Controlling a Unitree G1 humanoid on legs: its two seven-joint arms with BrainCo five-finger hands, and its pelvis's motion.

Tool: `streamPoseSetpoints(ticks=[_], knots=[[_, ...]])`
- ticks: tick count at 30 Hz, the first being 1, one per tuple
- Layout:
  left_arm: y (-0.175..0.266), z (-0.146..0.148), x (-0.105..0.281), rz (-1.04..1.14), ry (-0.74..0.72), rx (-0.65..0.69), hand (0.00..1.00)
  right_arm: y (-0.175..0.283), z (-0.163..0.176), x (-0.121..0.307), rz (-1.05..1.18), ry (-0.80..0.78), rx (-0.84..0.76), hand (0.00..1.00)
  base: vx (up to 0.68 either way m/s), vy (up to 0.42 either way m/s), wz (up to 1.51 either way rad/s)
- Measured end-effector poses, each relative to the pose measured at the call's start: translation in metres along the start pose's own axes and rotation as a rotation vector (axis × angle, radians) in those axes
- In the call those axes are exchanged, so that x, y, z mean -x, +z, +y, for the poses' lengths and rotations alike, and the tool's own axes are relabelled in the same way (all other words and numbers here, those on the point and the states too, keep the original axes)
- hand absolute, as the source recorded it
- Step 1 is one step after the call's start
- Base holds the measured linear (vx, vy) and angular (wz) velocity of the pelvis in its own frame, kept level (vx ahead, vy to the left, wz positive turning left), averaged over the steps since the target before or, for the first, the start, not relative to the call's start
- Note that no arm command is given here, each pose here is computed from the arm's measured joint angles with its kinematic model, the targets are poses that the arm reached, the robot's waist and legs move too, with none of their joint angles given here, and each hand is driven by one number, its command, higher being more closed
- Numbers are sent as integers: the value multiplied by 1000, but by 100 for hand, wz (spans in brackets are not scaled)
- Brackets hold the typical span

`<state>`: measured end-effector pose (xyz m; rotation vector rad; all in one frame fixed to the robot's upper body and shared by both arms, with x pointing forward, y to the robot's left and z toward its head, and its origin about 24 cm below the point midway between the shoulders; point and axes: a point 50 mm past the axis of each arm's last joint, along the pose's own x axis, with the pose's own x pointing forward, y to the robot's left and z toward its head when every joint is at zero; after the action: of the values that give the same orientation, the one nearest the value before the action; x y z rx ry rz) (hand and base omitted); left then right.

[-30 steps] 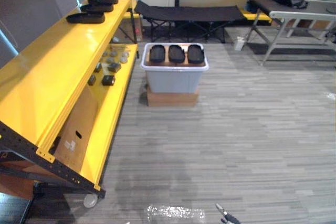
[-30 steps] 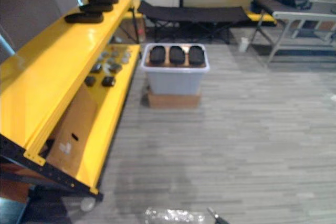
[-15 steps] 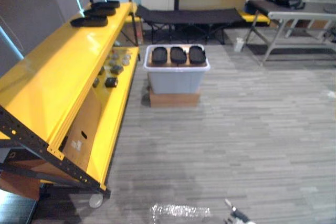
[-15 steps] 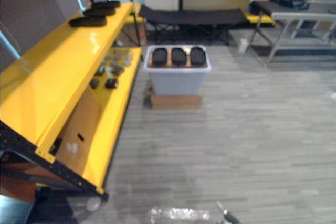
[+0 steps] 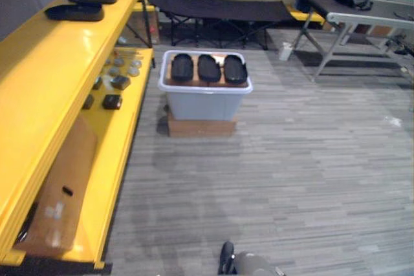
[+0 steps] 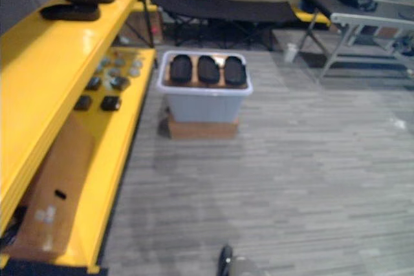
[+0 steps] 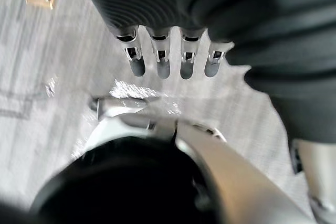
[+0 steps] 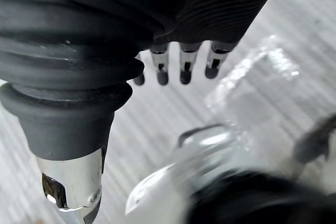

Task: Walk over and take plastic housings, then place them on the shelf

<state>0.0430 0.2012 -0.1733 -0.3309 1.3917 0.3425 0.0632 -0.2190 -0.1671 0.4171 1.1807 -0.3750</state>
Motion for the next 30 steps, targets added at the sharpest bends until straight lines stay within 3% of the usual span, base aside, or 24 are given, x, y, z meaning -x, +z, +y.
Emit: streamPoseSetpoints(ticks=[2, 8, 14, 21, 25, 28, 30], knots=[[1, -6, 0, -16, -22, 51, 0, 11, 0, -1, -20, 0, 47, 0, 125, -94, -2], [3, -7, 2, -76, -53, 32, 0, 52, 28, -7, -148, 65, 117, 0, -249, 34, -48], [3, 2, 2, -86, -31, -13, 0, 57, 49, -9, -163, 107, 238, 0, 360, 202, 2], [6, 10, 4, -95, -7, -53, 0, 43, 46, -9, -125, 56, 312, 0, 355, 18, -2], [38, -11, 4, -207, -62, -88, 0, 53, 48, -9, -187, 24, 316, 0, 63, -128, 51], [50, -1, 8, -254, -47, -72, 0, 38, 40, -8, -157, -3, 316, 0, 238, -212, 53], [42, -20, 4, -229, -88, -55, 0, 44, 25, -6, -168, -48, 316, 0, 344, -136, 40]])
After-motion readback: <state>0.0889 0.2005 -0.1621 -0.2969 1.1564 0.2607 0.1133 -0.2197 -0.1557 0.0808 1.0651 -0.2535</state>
